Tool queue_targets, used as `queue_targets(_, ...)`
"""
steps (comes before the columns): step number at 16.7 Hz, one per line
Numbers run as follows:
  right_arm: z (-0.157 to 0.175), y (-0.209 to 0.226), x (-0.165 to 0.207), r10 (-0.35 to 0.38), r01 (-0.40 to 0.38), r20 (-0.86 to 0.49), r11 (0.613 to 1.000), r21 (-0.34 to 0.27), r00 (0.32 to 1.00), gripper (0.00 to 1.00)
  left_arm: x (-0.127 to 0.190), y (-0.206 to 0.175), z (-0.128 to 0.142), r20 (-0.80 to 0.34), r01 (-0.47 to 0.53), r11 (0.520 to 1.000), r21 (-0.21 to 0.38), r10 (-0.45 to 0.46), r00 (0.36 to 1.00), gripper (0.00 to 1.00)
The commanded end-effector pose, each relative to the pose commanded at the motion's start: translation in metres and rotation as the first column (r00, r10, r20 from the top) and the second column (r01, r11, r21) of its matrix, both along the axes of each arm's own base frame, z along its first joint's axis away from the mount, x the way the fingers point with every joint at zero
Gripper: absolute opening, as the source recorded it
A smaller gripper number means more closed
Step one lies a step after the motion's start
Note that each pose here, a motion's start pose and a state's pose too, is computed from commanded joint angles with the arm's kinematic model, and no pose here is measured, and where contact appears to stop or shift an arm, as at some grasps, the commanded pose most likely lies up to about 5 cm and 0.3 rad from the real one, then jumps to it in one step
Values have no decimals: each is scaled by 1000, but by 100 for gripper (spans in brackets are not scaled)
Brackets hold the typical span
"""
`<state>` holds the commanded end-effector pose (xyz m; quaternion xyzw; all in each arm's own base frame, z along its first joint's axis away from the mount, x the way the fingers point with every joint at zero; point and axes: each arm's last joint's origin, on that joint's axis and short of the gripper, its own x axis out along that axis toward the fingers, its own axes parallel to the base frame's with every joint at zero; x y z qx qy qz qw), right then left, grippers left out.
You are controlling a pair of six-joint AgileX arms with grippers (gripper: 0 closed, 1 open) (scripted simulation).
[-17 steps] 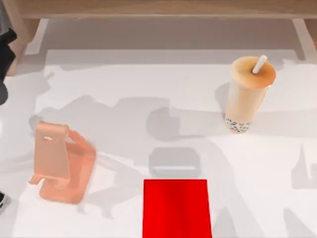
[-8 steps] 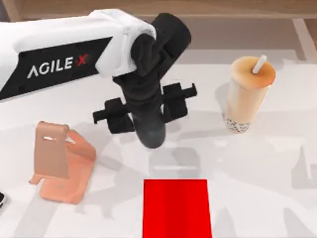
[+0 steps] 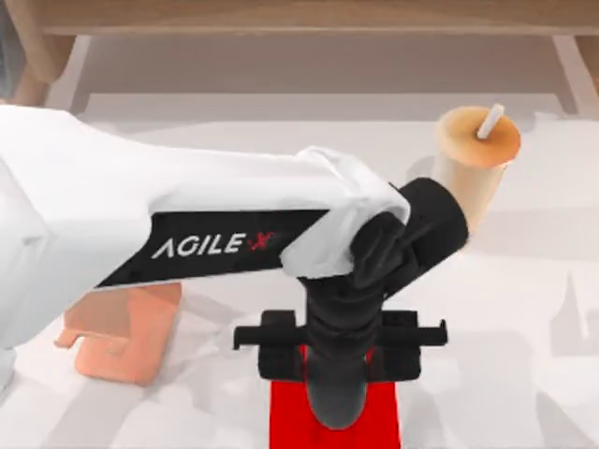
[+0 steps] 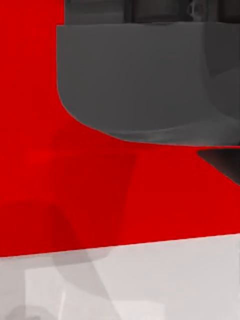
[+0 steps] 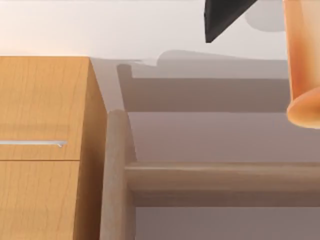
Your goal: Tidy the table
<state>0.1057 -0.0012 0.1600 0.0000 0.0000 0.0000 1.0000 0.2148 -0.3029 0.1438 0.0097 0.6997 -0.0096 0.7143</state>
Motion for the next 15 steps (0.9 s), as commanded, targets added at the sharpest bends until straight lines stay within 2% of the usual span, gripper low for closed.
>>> queue_targets(11, 0, 0, 0, 0, 0, 0, 1000, 0, 1000, 100, 0, 0, -10, 0, 0, 1000, 0, 0, 1000, 0)
queue_targets(15, 0, 0, 0, 0, 0, 0, 1000, 0, 1000, 100, 0, 0, -10, 0, 0, 1000, 0, 0, 1000, 30)
